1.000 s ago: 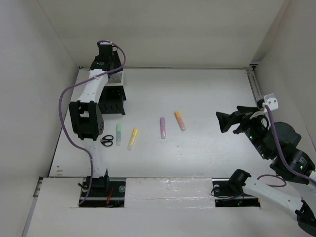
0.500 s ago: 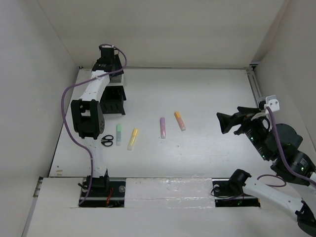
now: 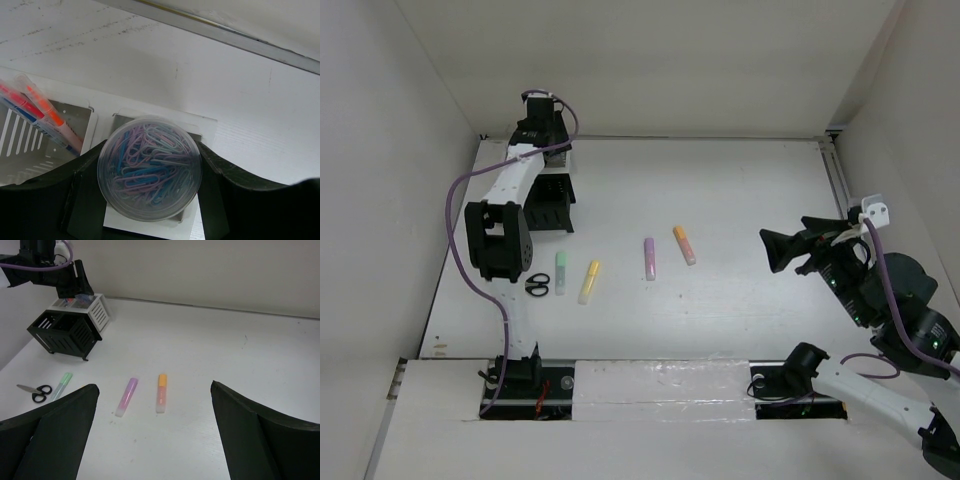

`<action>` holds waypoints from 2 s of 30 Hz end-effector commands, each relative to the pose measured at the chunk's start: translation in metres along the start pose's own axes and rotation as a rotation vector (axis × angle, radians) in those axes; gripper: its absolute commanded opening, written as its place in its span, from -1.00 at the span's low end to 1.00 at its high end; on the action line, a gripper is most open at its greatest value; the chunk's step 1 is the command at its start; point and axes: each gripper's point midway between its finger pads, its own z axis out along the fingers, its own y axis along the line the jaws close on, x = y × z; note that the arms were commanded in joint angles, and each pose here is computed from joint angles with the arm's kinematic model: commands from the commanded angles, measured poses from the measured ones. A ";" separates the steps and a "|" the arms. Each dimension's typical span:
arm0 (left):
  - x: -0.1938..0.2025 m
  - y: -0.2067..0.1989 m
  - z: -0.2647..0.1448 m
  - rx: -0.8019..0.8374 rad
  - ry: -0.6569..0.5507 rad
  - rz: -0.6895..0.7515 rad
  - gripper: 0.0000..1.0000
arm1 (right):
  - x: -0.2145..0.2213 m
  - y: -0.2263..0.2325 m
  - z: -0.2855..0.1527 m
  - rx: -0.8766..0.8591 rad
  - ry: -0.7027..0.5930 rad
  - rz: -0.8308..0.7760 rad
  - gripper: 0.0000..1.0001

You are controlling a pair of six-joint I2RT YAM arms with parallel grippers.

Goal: Sort the stationery into containers
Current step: Place the stationery in the storage box, then pick up the stationery from the center of the board.

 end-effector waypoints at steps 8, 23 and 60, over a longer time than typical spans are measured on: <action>-0.018 0.000 -0.034 -0.006 -0.050 -0.005 -1.00 | -0.015 0.005 -0.006 -0.038 -0.059 0.041 1.00; -0.016 -0.003 -0.041 -0.008 -0.040 -0.007 -0.33 | -0.022 0.006 -0.016 -0.063 -0.082 0.061 1.00; -0.039 0.060 -0.247 -0.089 -0.164 -0.249 1.00 | 0.003 0.025 0.025 -0.072 0.087 -0.065 1.00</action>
